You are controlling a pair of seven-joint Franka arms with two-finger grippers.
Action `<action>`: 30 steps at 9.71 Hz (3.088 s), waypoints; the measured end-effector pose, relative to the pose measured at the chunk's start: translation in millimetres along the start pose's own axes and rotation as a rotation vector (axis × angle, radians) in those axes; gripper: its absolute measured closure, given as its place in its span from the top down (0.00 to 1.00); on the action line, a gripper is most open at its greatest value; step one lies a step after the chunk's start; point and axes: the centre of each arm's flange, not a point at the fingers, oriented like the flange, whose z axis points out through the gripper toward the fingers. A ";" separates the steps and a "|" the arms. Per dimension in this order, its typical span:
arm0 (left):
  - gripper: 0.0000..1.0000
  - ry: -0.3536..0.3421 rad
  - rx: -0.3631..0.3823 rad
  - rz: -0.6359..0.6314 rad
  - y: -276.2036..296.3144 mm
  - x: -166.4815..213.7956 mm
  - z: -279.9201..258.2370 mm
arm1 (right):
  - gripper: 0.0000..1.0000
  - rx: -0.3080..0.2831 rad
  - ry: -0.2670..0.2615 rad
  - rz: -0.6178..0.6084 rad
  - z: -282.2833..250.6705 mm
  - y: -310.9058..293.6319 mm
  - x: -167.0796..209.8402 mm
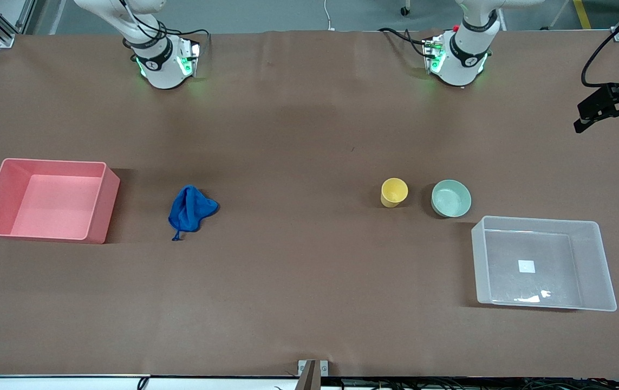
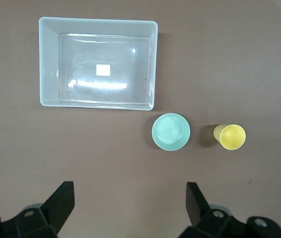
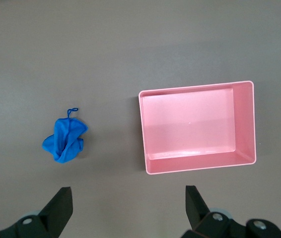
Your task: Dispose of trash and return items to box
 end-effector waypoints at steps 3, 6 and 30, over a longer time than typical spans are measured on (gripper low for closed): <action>1.00 0.001 -0.001 0.000 0.0 0.0 -0.4 | 1.00 0.000 -0.002 0.001 0.2 0.5 -0.2; 1.00 0.000 -0.002 -0.001 0.2 -0.1 -0.3 | 1.00 0.000 -0.012 0.002 1.1 2.1 -1.4; 0.56 -0.001 -0.028 -0.034 35.1 -67.1 486.0 | 0.51 0.078 -0.033 0.032 460.8 -210.3 -58.3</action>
